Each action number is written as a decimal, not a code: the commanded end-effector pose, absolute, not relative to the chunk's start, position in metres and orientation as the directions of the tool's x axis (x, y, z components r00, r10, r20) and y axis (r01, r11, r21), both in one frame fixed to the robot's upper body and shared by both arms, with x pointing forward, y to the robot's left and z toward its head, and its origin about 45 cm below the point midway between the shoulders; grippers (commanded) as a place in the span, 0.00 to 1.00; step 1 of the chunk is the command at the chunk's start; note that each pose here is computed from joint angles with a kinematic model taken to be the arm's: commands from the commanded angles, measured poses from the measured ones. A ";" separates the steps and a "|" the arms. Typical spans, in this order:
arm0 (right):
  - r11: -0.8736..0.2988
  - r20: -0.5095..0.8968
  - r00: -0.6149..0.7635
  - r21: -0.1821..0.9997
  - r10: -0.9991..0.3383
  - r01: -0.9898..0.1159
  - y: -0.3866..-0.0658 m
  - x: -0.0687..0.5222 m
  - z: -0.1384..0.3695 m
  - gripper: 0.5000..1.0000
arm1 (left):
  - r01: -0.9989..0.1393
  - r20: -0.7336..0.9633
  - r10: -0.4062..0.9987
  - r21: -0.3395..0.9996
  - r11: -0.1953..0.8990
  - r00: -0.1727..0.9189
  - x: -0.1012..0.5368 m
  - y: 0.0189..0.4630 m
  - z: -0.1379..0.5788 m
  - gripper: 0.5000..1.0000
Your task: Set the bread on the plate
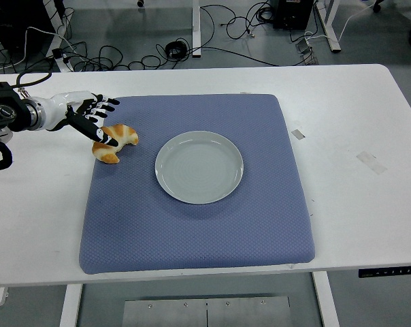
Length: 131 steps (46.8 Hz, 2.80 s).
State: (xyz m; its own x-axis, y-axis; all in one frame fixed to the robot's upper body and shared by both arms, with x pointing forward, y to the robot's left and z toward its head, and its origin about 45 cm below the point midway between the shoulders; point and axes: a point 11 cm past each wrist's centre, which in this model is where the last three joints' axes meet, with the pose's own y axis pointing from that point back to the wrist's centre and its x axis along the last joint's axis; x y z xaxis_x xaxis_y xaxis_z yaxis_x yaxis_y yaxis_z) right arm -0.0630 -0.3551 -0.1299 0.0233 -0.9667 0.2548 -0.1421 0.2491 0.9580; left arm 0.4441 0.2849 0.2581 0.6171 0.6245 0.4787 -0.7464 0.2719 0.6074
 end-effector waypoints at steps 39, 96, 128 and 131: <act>0.249 0.255 0.023 0.958 -0.967 -0.141 -0.355 -0.063 -0.130 1.00 | -0.772 0.500 0.643 0.589 0.240 0.581 0.444 0.281 0.224 0.78; 0.249 0.255 0.023 0.958 -0.967 -0.141 -0.355 -0.063 -0.130 1.00 | -0.783 0.484 0.647 0.541 0.307 0.589 0.446 0.270 0.230 0.23; 0.249 0.255 0.023 0.958 -0.967 -0.143 -0.355 -0.063 -0.130 1.00 | -0.796 0.433 0.681 0.451 0.403 0.591 0.462 0.240 0.271 0.23; 0.249 0.255 0.023 0.958 -0.967 -0.141 -0.355 -0.063 -0.130 1.00 | -0.787 0.425 0.671 0.438 0.434 0.607 0.463 0.225 0.275 0.23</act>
